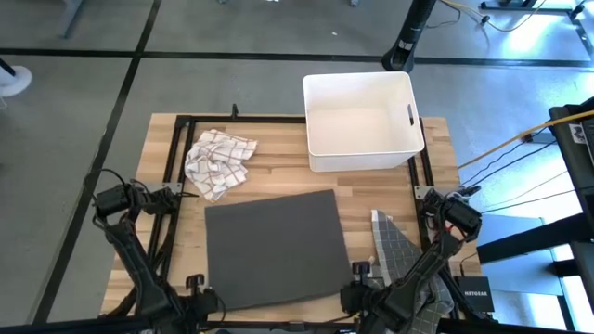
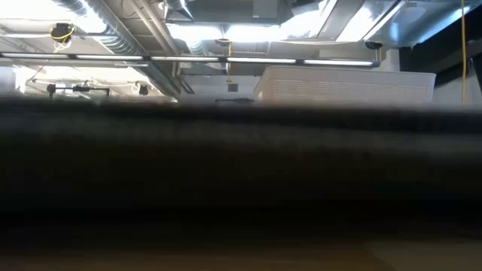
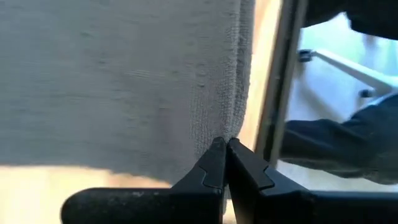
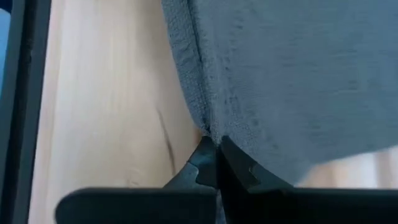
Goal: Fold towel
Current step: Fold the gray towel
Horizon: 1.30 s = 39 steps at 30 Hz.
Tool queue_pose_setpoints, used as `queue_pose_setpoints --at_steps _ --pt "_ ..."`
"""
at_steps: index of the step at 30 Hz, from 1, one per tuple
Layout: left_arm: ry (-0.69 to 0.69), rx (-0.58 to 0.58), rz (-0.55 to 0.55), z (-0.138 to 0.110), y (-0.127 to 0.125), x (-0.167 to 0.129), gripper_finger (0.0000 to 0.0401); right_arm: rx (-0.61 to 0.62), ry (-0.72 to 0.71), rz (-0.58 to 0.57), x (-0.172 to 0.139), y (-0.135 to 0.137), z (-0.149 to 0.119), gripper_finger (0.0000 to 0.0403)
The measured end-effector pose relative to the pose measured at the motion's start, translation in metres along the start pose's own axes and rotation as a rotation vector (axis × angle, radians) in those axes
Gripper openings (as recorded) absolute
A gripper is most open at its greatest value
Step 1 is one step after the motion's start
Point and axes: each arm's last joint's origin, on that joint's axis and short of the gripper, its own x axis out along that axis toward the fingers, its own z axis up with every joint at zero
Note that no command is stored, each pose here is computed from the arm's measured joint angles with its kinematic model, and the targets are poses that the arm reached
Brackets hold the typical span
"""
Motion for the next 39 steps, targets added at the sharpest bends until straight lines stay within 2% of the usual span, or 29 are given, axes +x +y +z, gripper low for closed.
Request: queue_pose_setpoints --at_steps 5,9,14,19,24,30,35,39 --pt "-0.041 -0.002 0.101 0.014 -0.003 -0.023 0.0000 0.019 -0.037 -0.097 -0.023 -0.007 0.015 0.0003" --pt "-0.102 -0.018 0.193 0.030 0.001 -0.036 0.0000 0.000 -0.100 -0.221 -0.038 -0.018 0.026 0.0005" --pt "-0.102 -0.018 0.275 0.050 0.013 -0.042 0.0000 0.057 -0.087 -0.304 -0.041 -0.049 0.042 0.0007" --pt "-0.110 -0.035 0.419 0.069 0.039 -0.056 0.0000 0.098 -0.017 -0.375 -0.031 -0.090 0.047 0.0004" --pt "-0.131 -0.062 0.598 0.085 0.065 -0.067 0.0000 0.101 0.076 -0.451 -0.011 -0.133 0.040 0.0003" --pt "-0.100 -0.046 0.685 0.099 0.088 -0.053 0.0000 0.075 0.153 -0.512 0.027 -0.181 0.031 0.0003" --pt "-0.009 -0.071 0.760 0.088 0.107 -0.032 0.0000 0.023 0.174 -0.483 0.050 -0.195 0.029 0.0002" --pt "0.048 -0.139 0.756 0.070 0.113 -0.017 0.0000 -0.044 0.173 -0.456 0.055 -0.195 0.029 0.0001"
